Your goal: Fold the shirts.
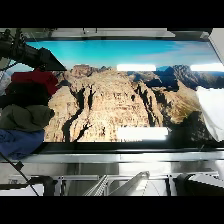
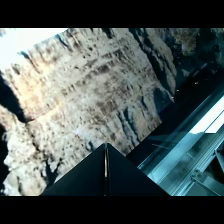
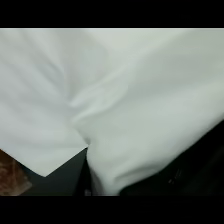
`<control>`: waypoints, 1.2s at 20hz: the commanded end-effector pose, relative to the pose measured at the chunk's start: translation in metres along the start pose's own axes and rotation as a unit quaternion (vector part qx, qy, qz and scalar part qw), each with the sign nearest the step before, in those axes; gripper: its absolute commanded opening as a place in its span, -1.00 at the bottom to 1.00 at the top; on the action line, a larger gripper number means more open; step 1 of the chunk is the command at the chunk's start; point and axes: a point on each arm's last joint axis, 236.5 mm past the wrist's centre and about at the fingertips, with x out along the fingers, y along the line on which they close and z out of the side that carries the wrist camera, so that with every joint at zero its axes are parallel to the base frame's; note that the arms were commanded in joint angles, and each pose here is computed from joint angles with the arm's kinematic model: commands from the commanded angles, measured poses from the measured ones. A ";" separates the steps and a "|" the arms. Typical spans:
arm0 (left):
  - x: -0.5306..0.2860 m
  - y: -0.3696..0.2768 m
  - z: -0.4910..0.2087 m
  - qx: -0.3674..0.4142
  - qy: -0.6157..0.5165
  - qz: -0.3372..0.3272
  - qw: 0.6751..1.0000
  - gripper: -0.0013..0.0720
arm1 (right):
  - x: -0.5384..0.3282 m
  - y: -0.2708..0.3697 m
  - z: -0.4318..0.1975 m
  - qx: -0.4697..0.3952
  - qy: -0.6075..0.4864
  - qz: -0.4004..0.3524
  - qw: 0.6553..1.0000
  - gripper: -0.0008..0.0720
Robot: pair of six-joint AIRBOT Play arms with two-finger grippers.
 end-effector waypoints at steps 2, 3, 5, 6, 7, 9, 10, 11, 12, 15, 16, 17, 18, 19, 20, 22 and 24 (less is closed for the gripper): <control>0.000 0.000 -0.001 0.000 0.002 -0.001 1.000 -0.92 | -0.014 -0.007 0.010 -0.038 -0.001 -0.032 0.999 0.36; 0.001 0.000 -0.001 0.000 0.002 -0.001 1.000 -0.92 | -0.022 -0.005 0.012 -0.051 0.007 -0.037 0.998 0.58; 0.000 0.000 -0.001 0.000 0.001 -0.001 1.000 -0.92 | -0.040 -0.002 0.010 -0.050 0.030 -0.050 0.997 0.64; 0.001 0.000 -0.001 0.000 0.002 -0.001 1.000 -0.92 | -0.049 -0.001 0.007 -0.038 0.043 -0.058 0.997 0.64; 0.001 0.000 -0.001 0.000 0.002 -0.001 1.000 -0.92 | -0.058 0.001 0.004 -0.025 0.053 -0.064 0.996 0.60; 0.000 0.000 -0.001 0.000 0.002 -0.001 1.000 -0.92 | -0.074 0.013 0.001 -0.017 0.060 -0.058 0.996 -0.23; 0.000 0.000 -0.001 0.000 0.002 -0.001 1.000 -0.92 | -0.081 0.026 0.000 -0.015 0.054 -0.040 0.998 -0.61; 0.000 0.000 0.000 0.000 0.001 -0.001 1.000 -0.92 | -0.086 0.044 0.001 -0.005 0.044 -0.011 0.999 -0.77; 0.000 0.000 0.000 0.000 0.001 -0.001 1.000 -0.92 | -0.093 0.067 0.002 -0.007 0.032 0.031 0.999 -0.87; -0.003 -0.002 -0.001 0.001 0.000 0.000 1.000 -0.92 | -0.116 0.116 -0.004 -0.044 0.003 0.093 0.995 -0.93; -0.006 -0.003 -0.001 0.003 -0.003 0.001 1.000 -0.92 | -0.122 0.125 -0.010 -0.060 0.000 0.095 0.994 -0.94; -0.009 -0.005 0.000 0.005 -0.007 0.003 1.000 -0.92 | -0.126 0.137 -0.020 -0.084 0.002 0.098 0.992 -0.94; -0.014 -0.007 0.000 0.008 -0.012 0.006 1.000 -0.92 | -0.131 0.152 -0.033 -0.119 0.003 0.103 0.988 -0.93; -0.020 -0.011 0.000 0.012 -0.018 0.009 1.000 -0.92 | -0.137 0.170 -0.049 -0.153 0.004 0.110 0.982 -0.94; -0.026 -0.017 0.000 0.016 -0.024 0.012 1.000 -0.92 | -0.143 0.189 -0.067 -0.188 0.003 0.118 0.975 -0.94; -0.033 -0.029 -0.007 0.011 -0.035 0.014 0.999 -0.92 | -0.155 0.230 -0.118 -0.279 0.012 0.142 0.950 -0.94; -0.024 -0.042 -0.033 0.000 -0.028 0.008 1.000 -0.92 | -0.169 0.260 -0.185 -0.370 0.032 0.175 0.912 -0.94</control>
